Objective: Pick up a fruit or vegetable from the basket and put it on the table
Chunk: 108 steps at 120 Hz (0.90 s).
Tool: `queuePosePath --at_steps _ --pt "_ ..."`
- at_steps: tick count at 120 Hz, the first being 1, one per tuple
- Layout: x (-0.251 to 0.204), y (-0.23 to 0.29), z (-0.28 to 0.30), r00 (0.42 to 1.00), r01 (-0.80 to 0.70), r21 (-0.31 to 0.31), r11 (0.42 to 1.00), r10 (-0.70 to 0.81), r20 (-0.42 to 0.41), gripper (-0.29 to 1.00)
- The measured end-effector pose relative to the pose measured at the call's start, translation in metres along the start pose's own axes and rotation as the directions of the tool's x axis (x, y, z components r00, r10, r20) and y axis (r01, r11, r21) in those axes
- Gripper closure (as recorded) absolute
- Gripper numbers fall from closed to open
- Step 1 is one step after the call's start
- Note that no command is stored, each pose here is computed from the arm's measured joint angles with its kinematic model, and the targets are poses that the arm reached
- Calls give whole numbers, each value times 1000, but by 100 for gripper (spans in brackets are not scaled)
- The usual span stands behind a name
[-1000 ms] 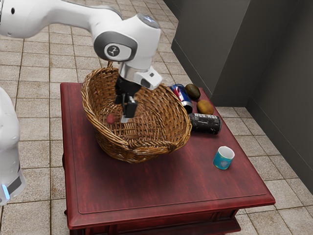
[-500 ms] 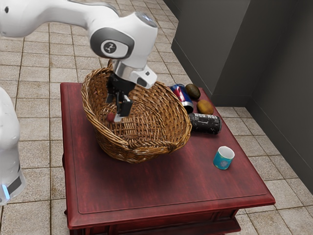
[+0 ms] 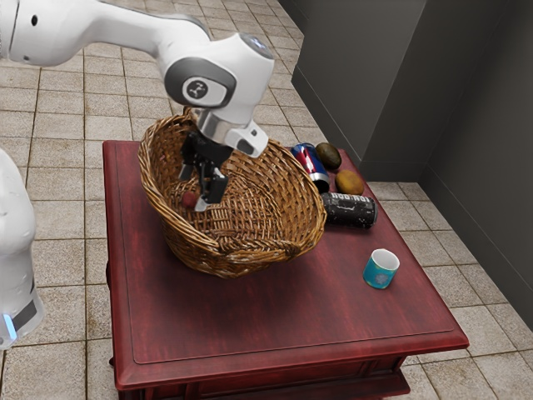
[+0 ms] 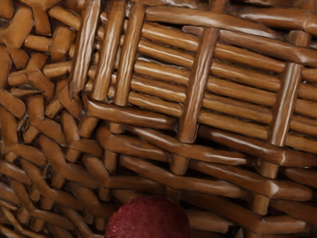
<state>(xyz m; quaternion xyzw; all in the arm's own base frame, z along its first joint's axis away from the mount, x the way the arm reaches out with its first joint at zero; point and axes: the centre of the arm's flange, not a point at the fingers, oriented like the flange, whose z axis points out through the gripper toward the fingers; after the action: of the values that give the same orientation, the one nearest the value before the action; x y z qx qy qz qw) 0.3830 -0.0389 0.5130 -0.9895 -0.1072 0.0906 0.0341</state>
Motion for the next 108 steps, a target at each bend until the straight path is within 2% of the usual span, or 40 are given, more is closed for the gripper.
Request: queuePosePath --at_steps 90,108 --pt "3 1 20 999 32 16 999 -32 6 0" --pt "4 5 19 1000 28 23 999 -28 0 18"
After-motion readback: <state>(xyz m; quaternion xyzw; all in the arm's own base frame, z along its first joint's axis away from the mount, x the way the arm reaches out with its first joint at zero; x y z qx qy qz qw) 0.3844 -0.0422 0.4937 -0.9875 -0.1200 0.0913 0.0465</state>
